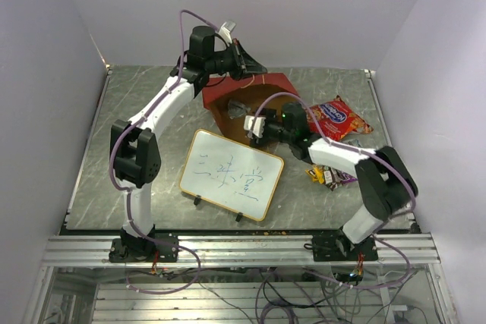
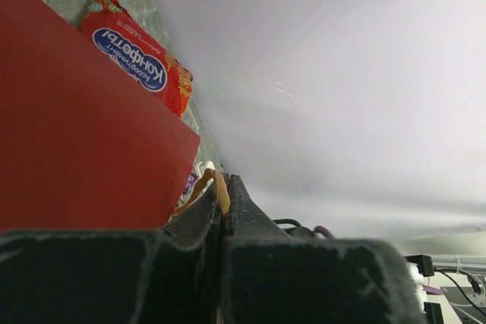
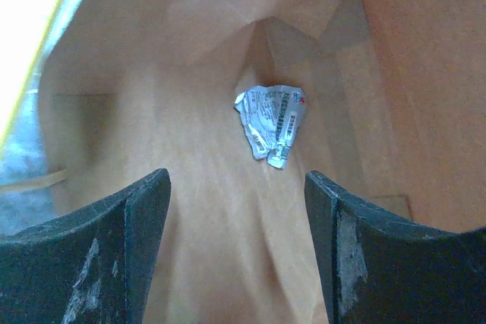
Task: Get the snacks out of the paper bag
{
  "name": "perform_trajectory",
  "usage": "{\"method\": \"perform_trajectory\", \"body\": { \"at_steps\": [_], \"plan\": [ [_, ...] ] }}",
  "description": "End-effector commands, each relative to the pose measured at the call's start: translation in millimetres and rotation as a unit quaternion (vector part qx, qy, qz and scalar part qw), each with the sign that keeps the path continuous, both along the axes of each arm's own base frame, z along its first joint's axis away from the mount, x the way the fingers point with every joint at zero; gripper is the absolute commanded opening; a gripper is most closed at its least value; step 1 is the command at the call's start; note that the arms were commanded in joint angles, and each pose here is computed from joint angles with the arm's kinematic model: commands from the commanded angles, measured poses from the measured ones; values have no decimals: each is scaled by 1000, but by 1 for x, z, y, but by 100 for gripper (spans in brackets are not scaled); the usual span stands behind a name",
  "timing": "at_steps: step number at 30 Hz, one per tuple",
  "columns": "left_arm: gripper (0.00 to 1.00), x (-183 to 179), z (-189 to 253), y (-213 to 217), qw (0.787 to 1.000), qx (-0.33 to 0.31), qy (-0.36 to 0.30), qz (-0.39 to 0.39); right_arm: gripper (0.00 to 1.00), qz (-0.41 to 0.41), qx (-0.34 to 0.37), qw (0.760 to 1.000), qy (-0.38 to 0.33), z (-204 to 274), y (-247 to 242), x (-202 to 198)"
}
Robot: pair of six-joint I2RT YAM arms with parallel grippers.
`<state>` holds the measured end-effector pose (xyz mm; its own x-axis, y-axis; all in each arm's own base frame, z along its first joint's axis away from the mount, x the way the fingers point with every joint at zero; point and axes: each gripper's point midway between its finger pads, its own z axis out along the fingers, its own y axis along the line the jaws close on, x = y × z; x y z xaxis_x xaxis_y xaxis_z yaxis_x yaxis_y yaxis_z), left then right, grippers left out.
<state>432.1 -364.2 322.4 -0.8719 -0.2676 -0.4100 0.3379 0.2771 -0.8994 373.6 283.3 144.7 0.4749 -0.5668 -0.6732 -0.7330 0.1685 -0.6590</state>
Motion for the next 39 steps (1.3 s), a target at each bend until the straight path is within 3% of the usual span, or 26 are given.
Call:
{"method": "perform_trajectory", "body": {
  "at_steps": [1, 10, 15, 19, 24, 27, 30, 36, 37, 38, 39],
  "plan": [
    [7, -3, 18, -3, 1000, -14, -20, -19, 70, 12, -7, 999, -29, -1, 22, 31],
    [7, -7, 19, -1, 999, -8, -13, -32, 73, -14, -52, 998, -29, -55, 48, 101],
    [7, -6, 17, -2, 999, -13, -3, -36, 77, -13, -66, 997, -24, -76, 55, 121],
    [7, -4, 15, -4, 999, -18, 3, -37, 85, -36, -43, 998, -7, -84, 59, 138],
    [7, -5, 15, -4, 999, -25, 7, -38, 84, -75, -16, 997, 24, -102, 57, 153],
    [7, -7, 17, -2, 999, -20, 4, -36, 76, -108, 1, 994, 31, -109, 50, 159],
    [7, -7, 18, 0, 999, -15, 2, -33, 61, -122, 5, 992, 39, -111, 46, 164],
    [7, 2, 20, 11, 1000, -18, 8, -13, 37, -115, 29, 992, 42, -92, 50, 163],
    [7, 5, 19, 13, 1000, -24, 12, -8, 29, -115, 37, 992, 44, -86, 50, 162],
    [7, 7, 22, 16, 999, -32, 15, -1, 13, -114, 45, 991, 48, -80, 52, 161],
    [7, 10, 24, 19, 999, -43, 20, 6, 9, -116, 57, 990, 51, -73, 52, 159]
  ]
}}
